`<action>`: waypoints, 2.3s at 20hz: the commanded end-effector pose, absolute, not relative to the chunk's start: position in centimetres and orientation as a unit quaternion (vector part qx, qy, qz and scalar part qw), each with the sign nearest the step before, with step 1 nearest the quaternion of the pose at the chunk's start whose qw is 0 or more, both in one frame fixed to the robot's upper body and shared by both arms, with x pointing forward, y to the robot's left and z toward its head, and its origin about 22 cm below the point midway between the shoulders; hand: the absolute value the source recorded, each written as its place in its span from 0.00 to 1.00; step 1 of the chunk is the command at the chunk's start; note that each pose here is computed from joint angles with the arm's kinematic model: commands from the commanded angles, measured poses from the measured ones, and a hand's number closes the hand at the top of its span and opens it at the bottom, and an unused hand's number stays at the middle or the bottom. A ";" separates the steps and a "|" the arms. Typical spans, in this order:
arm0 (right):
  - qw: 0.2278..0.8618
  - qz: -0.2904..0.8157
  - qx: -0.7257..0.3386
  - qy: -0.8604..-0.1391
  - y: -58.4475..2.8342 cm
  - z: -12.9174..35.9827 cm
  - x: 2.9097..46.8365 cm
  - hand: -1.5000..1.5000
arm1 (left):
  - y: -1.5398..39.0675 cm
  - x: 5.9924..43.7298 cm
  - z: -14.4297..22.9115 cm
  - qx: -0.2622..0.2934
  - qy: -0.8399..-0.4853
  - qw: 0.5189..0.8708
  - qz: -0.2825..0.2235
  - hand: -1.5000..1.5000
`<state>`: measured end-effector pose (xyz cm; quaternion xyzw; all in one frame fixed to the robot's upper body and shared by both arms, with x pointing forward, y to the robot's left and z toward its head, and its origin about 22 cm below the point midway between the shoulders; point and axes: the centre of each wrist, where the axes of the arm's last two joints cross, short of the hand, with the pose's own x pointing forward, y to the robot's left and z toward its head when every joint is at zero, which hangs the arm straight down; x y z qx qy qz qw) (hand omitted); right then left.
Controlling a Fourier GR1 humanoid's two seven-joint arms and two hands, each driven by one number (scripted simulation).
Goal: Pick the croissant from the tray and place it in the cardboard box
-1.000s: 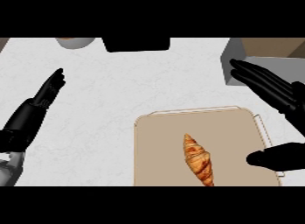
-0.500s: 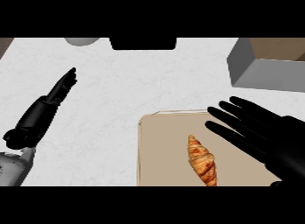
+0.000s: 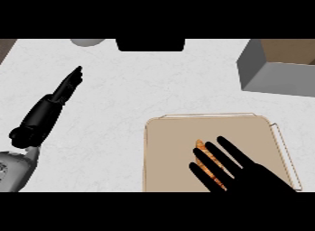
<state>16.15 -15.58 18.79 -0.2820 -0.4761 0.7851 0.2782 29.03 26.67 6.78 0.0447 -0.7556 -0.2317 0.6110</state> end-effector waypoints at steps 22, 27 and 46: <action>0.300 0.790 -0.375 -0.382 -7.0 9.8 13.9 0.00 | 28.0 29.3 5.4 0.040 -0.761 0.610 -0.219 0.50; 0.292 0.799 -0.383 -0.360 -6.4 9.8 14.1 0.00 | 24.9 30.1 6.9 0.046 -0.755 0.610 -0.237 0.50; 0.312 0.796 -0.399 -0.332 -9.7 5.1 18.3 0.00 | 26.1 28.6 6.8 0.040 -0.752 0.618 -0.225 0.50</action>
